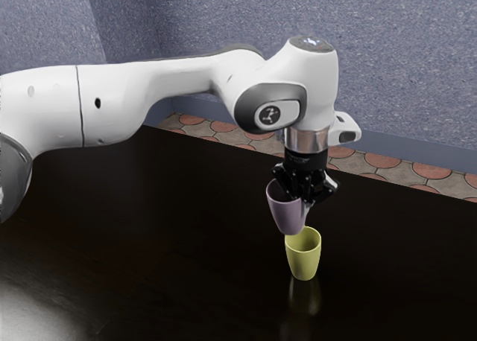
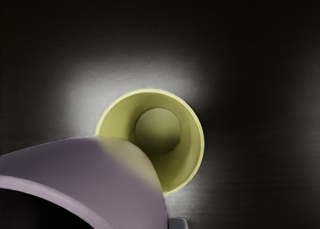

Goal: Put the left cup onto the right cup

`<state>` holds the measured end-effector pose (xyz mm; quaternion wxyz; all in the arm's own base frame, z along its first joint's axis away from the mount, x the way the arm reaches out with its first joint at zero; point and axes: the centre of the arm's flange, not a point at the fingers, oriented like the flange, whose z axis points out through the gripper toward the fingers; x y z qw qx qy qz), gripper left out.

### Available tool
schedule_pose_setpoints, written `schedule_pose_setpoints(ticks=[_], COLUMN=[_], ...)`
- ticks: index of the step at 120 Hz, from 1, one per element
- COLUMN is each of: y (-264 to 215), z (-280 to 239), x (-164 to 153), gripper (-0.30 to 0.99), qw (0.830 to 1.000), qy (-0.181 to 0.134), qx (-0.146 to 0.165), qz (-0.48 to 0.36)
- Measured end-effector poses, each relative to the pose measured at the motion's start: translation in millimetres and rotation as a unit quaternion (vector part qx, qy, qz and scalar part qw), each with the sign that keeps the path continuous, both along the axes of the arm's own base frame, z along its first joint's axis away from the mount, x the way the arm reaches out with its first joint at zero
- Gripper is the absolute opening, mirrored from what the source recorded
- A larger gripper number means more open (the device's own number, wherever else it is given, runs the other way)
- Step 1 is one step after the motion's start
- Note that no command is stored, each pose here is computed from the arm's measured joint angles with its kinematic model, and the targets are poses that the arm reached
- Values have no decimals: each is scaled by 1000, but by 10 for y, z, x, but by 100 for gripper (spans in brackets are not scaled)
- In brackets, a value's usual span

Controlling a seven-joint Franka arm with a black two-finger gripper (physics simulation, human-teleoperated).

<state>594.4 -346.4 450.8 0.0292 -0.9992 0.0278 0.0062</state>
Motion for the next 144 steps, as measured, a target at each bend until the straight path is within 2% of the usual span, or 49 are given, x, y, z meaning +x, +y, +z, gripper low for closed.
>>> schedule_pose_setpoints(ticks=[30,144], y=[45,-134], z=[-2,-139], x=[115,39], gripper=[-9,-9], qw=[1000,1000], qy=[-10,-2], qx=[4,6], qz=[2,-13])
